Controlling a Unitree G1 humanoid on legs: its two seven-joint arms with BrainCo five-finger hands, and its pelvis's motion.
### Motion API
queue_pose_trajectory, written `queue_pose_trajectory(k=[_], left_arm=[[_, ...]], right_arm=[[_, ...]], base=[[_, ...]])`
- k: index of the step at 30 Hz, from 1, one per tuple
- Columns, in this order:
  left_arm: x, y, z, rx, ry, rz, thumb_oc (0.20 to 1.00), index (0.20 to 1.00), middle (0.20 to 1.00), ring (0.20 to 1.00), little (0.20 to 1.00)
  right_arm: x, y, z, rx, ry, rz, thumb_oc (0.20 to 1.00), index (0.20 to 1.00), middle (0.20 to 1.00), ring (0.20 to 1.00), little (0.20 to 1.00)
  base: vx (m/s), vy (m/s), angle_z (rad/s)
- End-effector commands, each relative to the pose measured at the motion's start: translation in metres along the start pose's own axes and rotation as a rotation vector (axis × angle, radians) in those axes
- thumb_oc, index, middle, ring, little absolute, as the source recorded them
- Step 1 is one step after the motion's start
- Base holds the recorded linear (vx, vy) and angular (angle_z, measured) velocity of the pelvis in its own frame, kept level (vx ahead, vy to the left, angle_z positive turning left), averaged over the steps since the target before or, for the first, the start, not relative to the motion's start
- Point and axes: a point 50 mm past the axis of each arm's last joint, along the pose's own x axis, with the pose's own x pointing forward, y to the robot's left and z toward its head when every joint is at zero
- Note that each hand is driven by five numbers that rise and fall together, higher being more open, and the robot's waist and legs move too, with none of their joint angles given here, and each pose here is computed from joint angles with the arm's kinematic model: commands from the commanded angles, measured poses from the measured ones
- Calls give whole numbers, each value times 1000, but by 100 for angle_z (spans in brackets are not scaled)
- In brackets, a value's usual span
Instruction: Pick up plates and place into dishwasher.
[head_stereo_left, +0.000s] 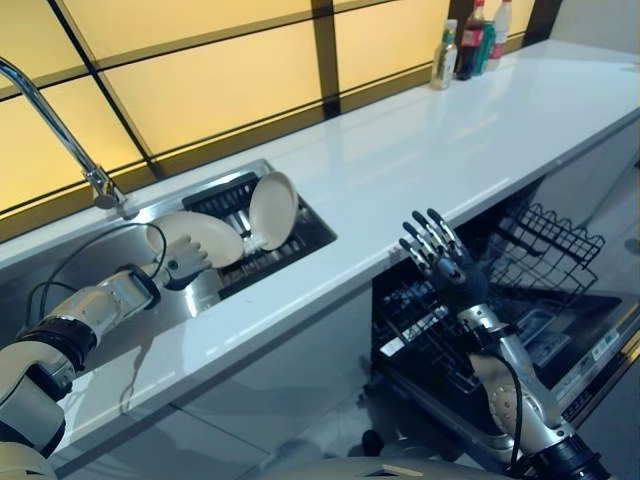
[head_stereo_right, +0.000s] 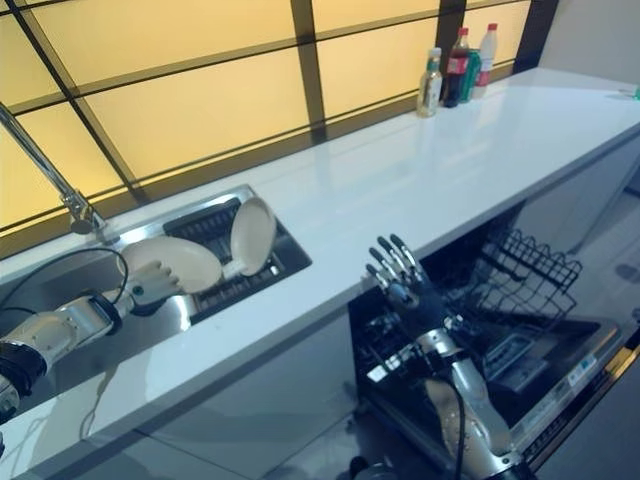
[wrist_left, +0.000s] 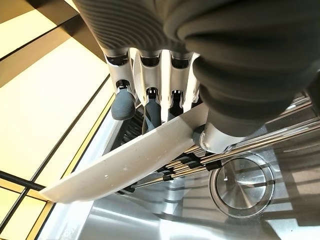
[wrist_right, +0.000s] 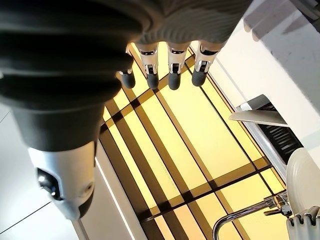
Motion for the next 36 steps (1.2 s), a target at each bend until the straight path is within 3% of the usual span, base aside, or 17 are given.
queue_pose_trajectory(k=[1,10,14,20,26,31,36], left_arm=[[-20,20,-59,63,180,60,200,200,200,200,200],[-29,58,-86,88,211,165,200,200,200,200,200],[-34,80,-97,-6,225,231,200,200,200,200,200],[-52,128,-118,-463,286,580,200,200,200,200,200],[-68,131,-109,-868,257,915,200,200,200,200,200],[-72,123,-78,-1329,83,1127,200,200,200,200,200],[-61,122,-32,-1780,-211,1202,200,200,200,200,200]], right_arm=[[5,11,11,28,-94,49,1000,1000,1000,1000,1000],[6,12,13,35,-106,40,1000,1000,1000,1000,1000],[6,14,15,28,-114,38,1000,1000,1000,1000,1000],[1,8,19,-3,-154,1,1000,1000,1000,1000,1000],[-1,2,26,-44,-220,-43,1000,1000,1000,1000,1000],[-5,-5,33,-104,-294,-128,1000,1000,1000,1000,1000],[-13,-18,45,-205,-360,-215,1000,1000,1000,1000,1000]], base=[[0,0,0],[-3,-1,0],[-8,-2,0],[-22,-4,0],[-45,-6,0],[-32,6,3],[-31,8,3]])
